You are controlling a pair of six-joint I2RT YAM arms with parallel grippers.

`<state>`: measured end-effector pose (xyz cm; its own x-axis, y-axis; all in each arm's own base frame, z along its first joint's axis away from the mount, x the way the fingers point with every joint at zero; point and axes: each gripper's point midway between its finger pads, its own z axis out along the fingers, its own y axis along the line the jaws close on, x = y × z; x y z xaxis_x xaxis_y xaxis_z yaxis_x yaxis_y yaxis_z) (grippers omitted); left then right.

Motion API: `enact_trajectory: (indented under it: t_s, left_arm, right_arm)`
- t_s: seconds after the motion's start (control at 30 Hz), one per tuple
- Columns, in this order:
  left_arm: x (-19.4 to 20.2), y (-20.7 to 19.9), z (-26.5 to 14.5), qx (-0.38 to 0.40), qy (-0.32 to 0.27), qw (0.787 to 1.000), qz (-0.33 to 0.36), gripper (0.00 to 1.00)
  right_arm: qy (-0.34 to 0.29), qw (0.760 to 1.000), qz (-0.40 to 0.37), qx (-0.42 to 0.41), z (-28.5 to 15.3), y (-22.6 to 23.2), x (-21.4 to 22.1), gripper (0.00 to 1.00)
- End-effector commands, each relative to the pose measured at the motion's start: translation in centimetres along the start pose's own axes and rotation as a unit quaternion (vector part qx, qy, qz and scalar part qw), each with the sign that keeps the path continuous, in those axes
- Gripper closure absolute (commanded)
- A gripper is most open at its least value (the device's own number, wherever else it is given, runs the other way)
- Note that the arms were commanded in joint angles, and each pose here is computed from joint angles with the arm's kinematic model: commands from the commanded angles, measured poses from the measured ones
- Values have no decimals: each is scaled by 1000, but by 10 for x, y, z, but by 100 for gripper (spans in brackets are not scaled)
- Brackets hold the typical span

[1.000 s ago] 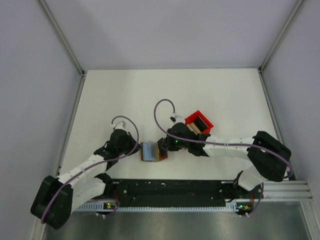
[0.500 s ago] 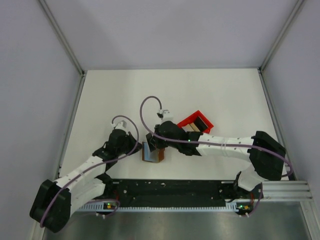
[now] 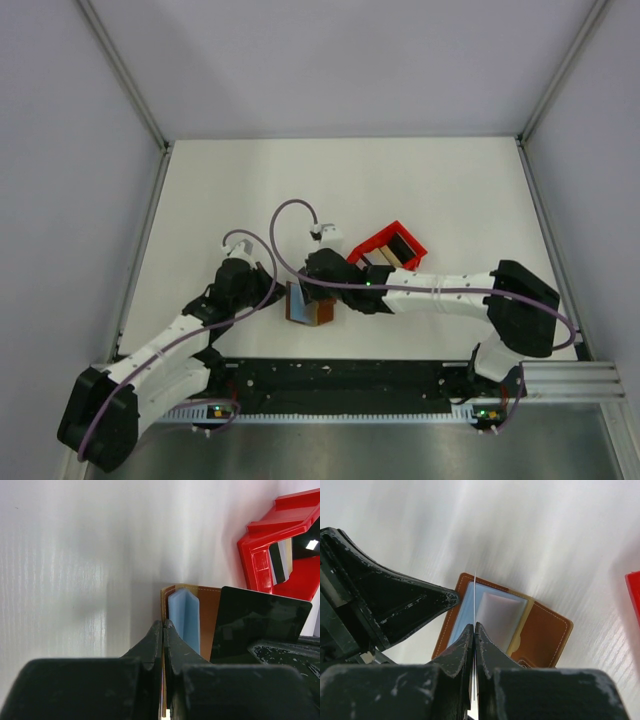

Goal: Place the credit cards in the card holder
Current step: Open the card holder at the center of the board.

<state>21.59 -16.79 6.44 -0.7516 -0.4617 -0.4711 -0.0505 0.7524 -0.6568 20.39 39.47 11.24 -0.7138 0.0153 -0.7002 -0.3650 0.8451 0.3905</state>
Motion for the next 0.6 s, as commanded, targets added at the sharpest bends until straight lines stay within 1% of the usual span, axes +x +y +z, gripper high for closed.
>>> enact_trajectory:
  t_s: [0.0, 0.1, 0.3, 0.43, 0.57]
  left_arm:
    - [-13, -20, -4, 30, -18, 999, 2, 100]
    - [-14, -21, -4, 32, -20, 999, 4, 100]
    - [-16, -22, -5, 34, -22, 999, 3, 100]
    - [-15, -22, -5, 34, -21, 999, 2, 100]
    - [-15, -23, -6, 37, -22, 999, 1, 100]
  right_arm:
    - [-35, 999, 7, -21, -5, 27, -22, 100]
    - [-44, 998, 7, -39, -12, 36, -28, 100]
    - [-29, 999, 0, -31, 3, 37, -19, 100]
    - [-30, 999, -3, -37, 3, 45, -19, 100]
    - [-33, 999, -1, -16, 5, 37, -16, 100]
